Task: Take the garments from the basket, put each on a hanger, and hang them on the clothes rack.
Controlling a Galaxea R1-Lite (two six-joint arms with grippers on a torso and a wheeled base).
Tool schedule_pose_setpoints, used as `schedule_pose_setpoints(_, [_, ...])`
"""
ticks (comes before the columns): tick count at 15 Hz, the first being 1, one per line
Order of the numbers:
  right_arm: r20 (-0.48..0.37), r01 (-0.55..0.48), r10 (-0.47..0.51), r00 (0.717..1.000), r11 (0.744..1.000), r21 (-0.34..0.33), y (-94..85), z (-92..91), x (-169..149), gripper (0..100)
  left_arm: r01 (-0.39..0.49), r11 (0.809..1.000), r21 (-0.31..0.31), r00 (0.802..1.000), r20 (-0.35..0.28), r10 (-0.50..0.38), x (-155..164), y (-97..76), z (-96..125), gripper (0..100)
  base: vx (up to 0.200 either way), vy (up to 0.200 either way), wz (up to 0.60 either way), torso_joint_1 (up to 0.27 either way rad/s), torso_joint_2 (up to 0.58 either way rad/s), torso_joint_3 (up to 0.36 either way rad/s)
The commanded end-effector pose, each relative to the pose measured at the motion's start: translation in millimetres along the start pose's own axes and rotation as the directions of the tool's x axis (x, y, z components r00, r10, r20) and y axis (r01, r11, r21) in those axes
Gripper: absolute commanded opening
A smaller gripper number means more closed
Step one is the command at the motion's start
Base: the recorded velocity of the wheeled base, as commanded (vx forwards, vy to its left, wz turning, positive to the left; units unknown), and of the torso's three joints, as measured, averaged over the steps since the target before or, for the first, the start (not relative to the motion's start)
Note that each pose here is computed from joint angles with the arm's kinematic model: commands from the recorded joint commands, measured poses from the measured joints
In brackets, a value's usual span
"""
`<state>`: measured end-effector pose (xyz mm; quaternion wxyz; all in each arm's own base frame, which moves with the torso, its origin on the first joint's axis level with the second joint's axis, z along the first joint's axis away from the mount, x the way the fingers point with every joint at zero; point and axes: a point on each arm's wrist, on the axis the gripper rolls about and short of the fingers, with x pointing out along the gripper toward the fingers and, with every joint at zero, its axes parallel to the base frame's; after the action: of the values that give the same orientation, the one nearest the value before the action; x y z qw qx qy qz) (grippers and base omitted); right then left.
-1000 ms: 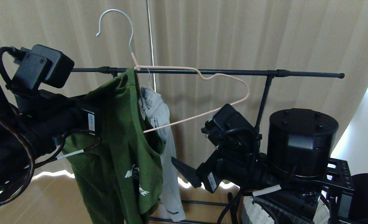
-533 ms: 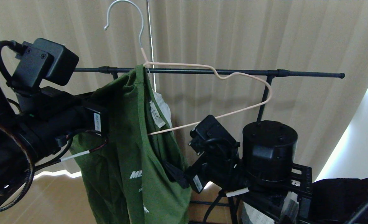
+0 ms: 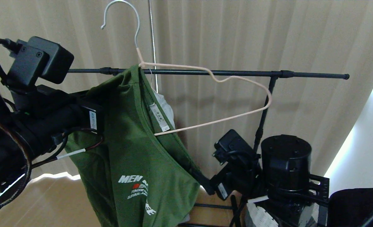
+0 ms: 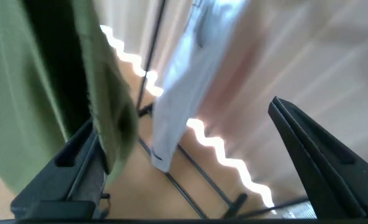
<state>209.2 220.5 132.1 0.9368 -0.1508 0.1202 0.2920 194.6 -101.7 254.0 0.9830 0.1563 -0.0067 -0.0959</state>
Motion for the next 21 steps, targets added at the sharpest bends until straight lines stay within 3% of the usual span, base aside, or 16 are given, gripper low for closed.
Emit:
schedule_pose_setpoints(1, [0.009,0.078,-0.078,0.997,0.997,0.006,-27.7,-0.9,-17,100,-0.029,0.999,0.024,0.999,-0.038,0.030,0,6.0,-11,0,0.000,0.000,0.00,0.000,0.00,0.000])
schedule_pose_setpoints(3, [0.014,0.184,-0.185,0.983,0.983,0.019,-60.2,1.0,-16,100,-0.023,0.997,0.068,0.997,-0.068,0.027,-13,7.4,-24,0,0.000,0.000,0.00,0.000,0.00,0.000])
schedule_pose_setpoints(4, [0.022,0.205,-0.206,0.978,0.978,0.022,-66.7,2.4,-15,100,-0.023,0.996,0.089,0.997,-0.071,0.029,-16,8.3,-26,0,0.000,0.000,0.00,0.000,0.00,0.000])
schedule_pose_setpoints(6, [0.048,0.248,-0.249,0.967,0.968,0.026,-80.6,9.0,-12,100,-0.030,0.978,0.205,0.992,-0.115,0.055,-26,13.7,-42,0,0.000,0.000,0.00,0.000,0.00,0.000])
schedule_pose_setpoints(10, [0.081,0.258,-0.259,0.962,0.966,0.021,-84.2,18.9,-10,100,-0.028,0.939,0.343,0.980,-0.176,0.093,-35,20.2,-62,0,0.000,0.000,0.00,0.000,0.00,0.000])
schedule_pose_setpoints(12, [0.085,0.234,-0.233,0.969,0.972,0.000,-77.1,20.6,-12,100,-0.016,0.935,0.355,0.977,-0.195,0.091,-35,18.7,-66,0,0.000,0.000,0.00,0.000,0.00,0.000])
schedule_pose_setpoints(15, [0.106,0.116,-0.111,0.988,0.992,-0.041,-40.3,27.2,-15,100,-0.033,0.942,0.335,0.975,-0.197,0.105,-29,18.7,-64,0,0.000,0.000,0.00,0.000,0.00,0.000])
schedule_pose_setpoints(16, [0.104,0.110,-0.105,0.989,0.993,-0.044,-38.5,27.5,-15,100,-0.036,0.943,0.331,0.975,-0.197,0.106,-28,18.7,-64,0,0.000,0.000,0.00,0.000,0.00,0.000])
schedule_pose_setpoints(18, [0.142,0.026,-0.015,0.990,0.997,-0.074,-11.8,39.9,-17,100,-0.095,0.952,0.292,0.958,-0.231,0.167,-24,18.4,-67,0,0.000,0.000,0.00,0.000,0.00,0.000])
schedule_pose_setpoints(21, [0.149,0.020,0.002,0.989,0.989,-0.148,-7.3,47.0,-19,100,-0.103,0.966,0.238,0.956,-0.246,0.163,-19,16.4,-69,0,0.000,0.000,0.00,0.000,0.00,0.000])
